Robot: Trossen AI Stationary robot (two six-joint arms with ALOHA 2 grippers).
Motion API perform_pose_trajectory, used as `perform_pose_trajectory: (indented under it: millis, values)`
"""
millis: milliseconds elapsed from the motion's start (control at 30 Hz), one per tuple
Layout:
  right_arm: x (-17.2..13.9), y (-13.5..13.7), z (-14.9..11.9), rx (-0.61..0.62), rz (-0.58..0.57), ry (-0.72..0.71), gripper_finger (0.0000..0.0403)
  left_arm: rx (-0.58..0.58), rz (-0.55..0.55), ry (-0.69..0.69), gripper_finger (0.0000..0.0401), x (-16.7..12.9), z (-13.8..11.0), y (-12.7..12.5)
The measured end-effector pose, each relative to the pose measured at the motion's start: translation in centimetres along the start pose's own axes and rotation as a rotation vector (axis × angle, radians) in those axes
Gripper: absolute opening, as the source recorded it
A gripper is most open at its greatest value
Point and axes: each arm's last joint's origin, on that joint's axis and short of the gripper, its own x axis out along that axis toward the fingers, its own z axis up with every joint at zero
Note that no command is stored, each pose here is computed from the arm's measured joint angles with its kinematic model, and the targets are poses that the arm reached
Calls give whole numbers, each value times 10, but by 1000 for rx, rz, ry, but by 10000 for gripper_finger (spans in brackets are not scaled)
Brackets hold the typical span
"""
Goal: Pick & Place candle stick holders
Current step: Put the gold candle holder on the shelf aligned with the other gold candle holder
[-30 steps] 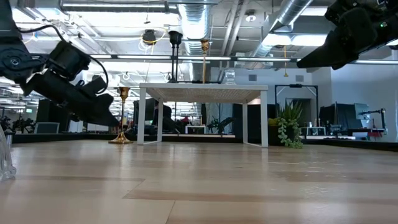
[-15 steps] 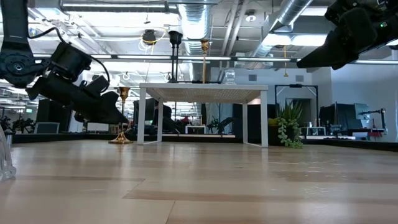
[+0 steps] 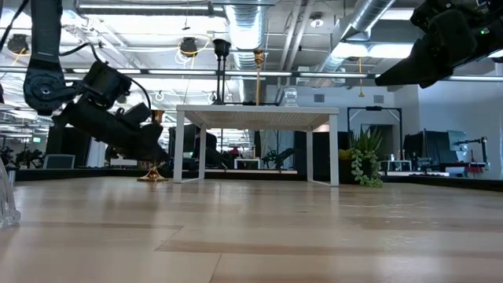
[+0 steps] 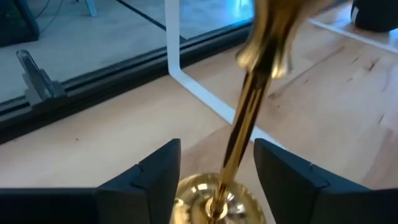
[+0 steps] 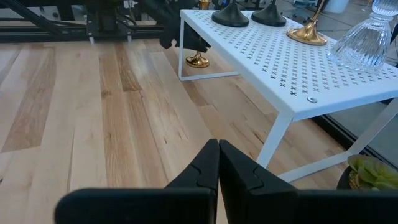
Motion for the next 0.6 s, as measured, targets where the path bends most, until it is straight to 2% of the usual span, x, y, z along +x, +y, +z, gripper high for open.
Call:
perform_pose_trajectory:
  millis: [200, 467, 600]
  values:
    - [0, 0, 0, -1, 0, 0, 0, 3, 7, 30, 145, 0, -6, 0]
    - [0, 0, 0, 0, 0, 0, 0, 8, 7, 28, 19, 0, -6, 0]
    - [0, 0, 0, -1, 0, 0, 0, 8, 7, 30, 19, 0, -6, 0]
